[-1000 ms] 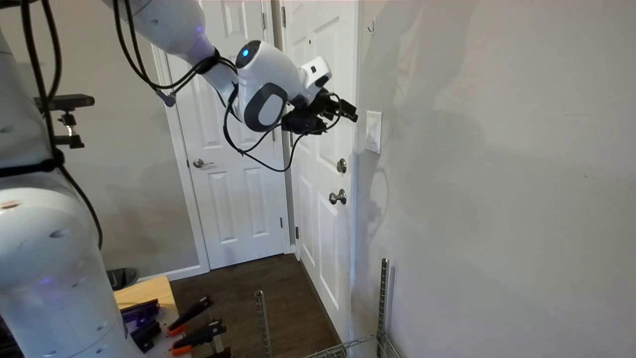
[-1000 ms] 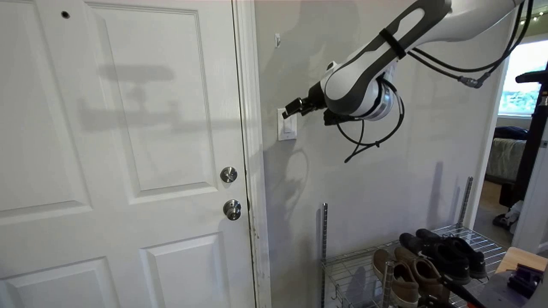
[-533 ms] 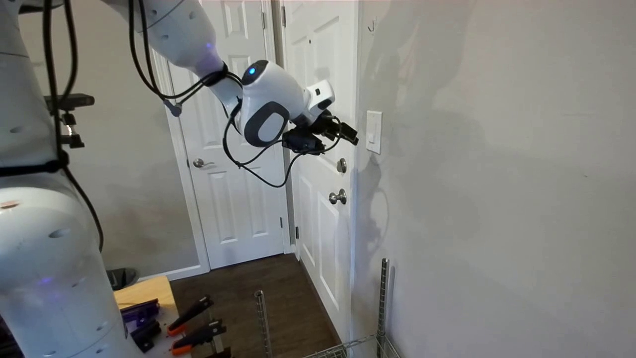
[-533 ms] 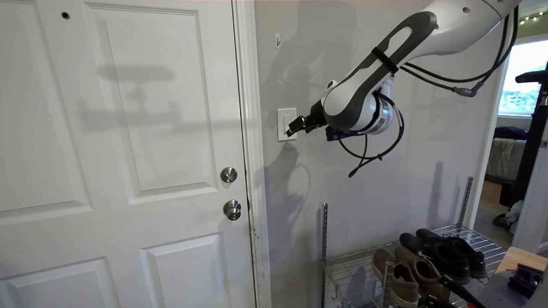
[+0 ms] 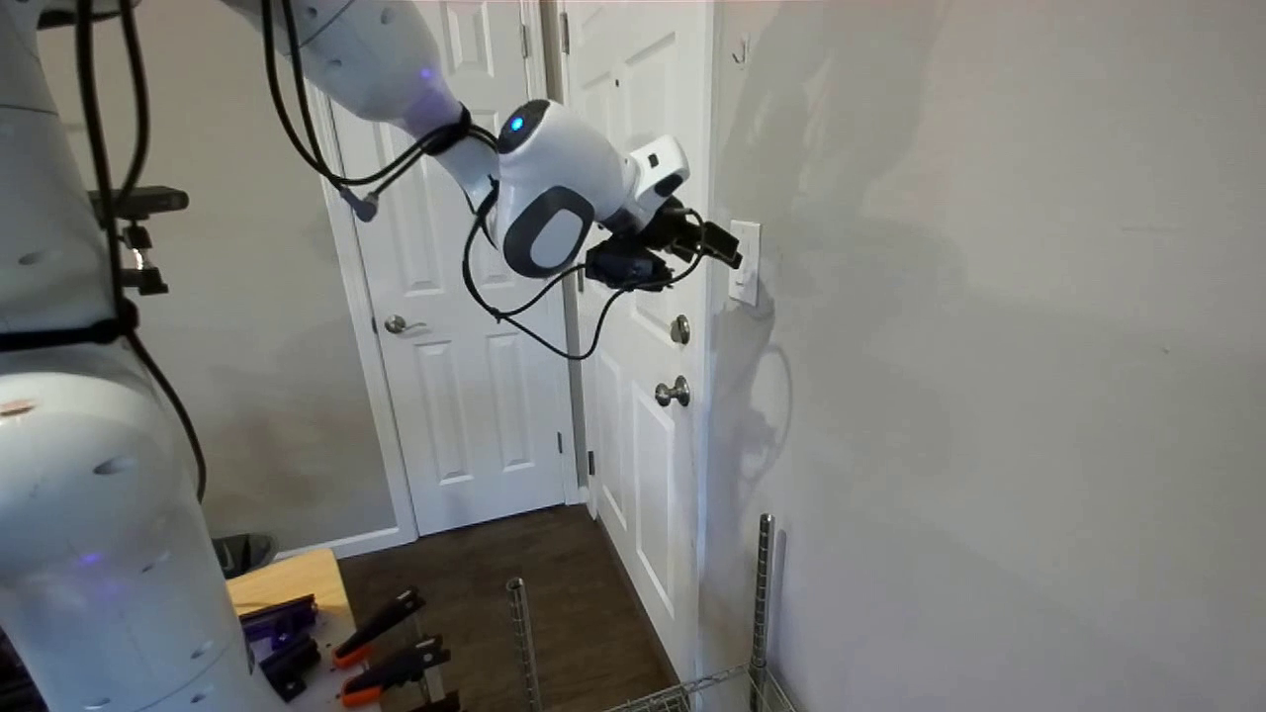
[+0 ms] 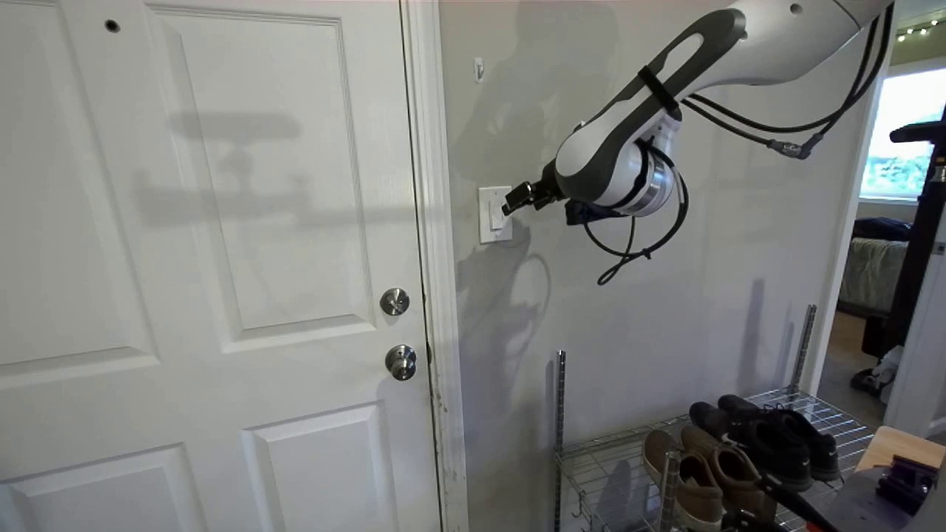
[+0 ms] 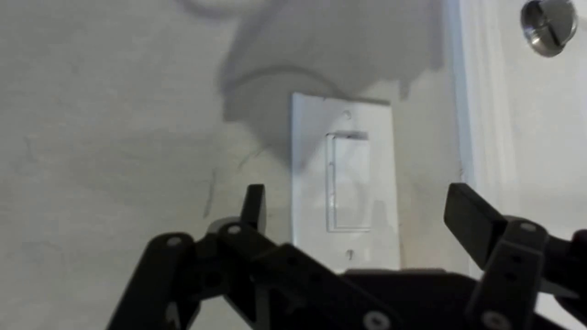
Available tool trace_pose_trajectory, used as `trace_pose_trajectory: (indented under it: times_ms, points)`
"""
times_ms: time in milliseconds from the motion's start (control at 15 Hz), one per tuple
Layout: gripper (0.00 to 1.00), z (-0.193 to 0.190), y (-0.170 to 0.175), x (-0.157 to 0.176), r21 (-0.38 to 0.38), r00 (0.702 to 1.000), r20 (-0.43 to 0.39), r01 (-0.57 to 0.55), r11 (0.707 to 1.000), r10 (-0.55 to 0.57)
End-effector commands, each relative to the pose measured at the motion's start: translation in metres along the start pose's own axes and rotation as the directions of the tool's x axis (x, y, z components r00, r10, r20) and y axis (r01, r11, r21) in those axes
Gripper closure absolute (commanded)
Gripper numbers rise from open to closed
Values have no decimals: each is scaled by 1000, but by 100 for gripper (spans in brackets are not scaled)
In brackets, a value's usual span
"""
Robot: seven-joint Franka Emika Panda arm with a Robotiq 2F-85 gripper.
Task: Turn off the light
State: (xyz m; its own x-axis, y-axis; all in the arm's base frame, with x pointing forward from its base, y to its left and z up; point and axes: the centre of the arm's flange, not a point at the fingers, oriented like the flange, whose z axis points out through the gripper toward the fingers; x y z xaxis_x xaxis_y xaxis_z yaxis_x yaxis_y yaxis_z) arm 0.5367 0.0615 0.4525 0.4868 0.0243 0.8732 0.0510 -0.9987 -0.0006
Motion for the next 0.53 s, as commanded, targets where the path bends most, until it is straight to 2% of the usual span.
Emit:
trace_pose_trajectory:
  times_ms: [0,267,467]
  points:
    - [0,7,-10,-3,-68,999,-47,17,998,-20]
    - [0,11,0,-13,-112,999,35,22,993,-18]
    - [0,19,0,-26,-109,997,72,14,994,-6]
